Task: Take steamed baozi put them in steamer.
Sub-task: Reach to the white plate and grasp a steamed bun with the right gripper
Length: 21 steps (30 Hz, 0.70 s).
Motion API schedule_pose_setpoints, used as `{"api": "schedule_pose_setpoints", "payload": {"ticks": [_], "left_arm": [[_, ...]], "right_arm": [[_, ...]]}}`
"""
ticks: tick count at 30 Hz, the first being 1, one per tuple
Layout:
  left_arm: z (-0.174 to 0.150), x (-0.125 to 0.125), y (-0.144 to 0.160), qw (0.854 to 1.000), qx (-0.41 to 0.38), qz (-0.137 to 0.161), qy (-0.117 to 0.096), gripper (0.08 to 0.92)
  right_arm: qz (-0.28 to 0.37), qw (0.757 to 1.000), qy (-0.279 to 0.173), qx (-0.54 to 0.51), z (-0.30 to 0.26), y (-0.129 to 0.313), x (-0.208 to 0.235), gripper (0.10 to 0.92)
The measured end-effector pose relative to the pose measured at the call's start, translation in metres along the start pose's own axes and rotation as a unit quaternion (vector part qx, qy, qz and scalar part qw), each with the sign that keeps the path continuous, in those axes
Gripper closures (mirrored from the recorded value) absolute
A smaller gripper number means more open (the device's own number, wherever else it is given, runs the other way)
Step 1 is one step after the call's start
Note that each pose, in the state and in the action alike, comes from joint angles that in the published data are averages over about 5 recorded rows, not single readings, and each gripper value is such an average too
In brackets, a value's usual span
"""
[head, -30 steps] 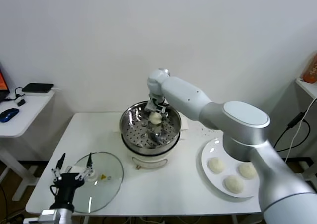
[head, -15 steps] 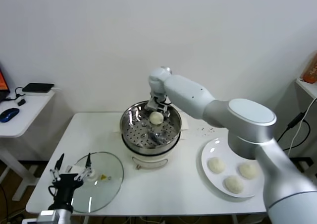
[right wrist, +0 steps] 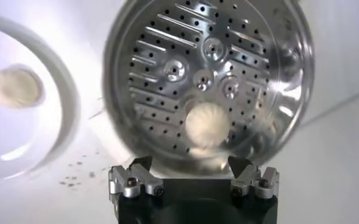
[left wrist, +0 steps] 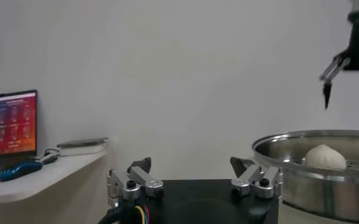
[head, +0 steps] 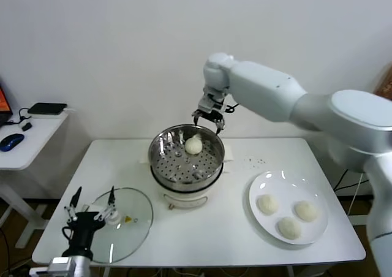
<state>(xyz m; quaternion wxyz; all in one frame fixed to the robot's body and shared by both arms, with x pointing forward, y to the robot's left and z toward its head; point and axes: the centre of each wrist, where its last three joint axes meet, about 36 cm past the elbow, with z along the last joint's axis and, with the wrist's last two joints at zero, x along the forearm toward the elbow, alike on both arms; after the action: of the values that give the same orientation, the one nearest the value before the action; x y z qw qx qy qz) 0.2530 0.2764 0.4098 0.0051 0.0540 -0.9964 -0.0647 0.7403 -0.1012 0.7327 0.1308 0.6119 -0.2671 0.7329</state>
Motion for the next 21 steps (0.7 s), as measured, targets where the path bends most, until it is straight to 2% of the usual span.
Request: {"api": "schedule_pose_setpoints", "payload": {"ticks": [5,9,15,21], "left_arm": [[-0.003,0.002,-0.001,1.000,-0.002,0.001,-0.001,0.177],[-0.006,0.004,0.002,1.000,-0.006,0.002,-0.002,0.177],[-0.006,0.005,0.001,1.000,-0.010,0.007,-0.002,0.177],[-0.008,0.004,0.001,1.000,-0.014,0.009,-0.006,0.177]], "right_arm": [[0.014,0.997,-0.007,-0.079,0.032,0.041,0.031,0.200],[0.018,0.989,-0.020,-0.145,0.056,0.080,0.040,0.200],[0.020,0.970,-0.041,-0.237,0.083,0.141,0.032,0.200],[0.014,0.951,-0.064,-0.301,0.089,0.196,0.005,0.200]]}}
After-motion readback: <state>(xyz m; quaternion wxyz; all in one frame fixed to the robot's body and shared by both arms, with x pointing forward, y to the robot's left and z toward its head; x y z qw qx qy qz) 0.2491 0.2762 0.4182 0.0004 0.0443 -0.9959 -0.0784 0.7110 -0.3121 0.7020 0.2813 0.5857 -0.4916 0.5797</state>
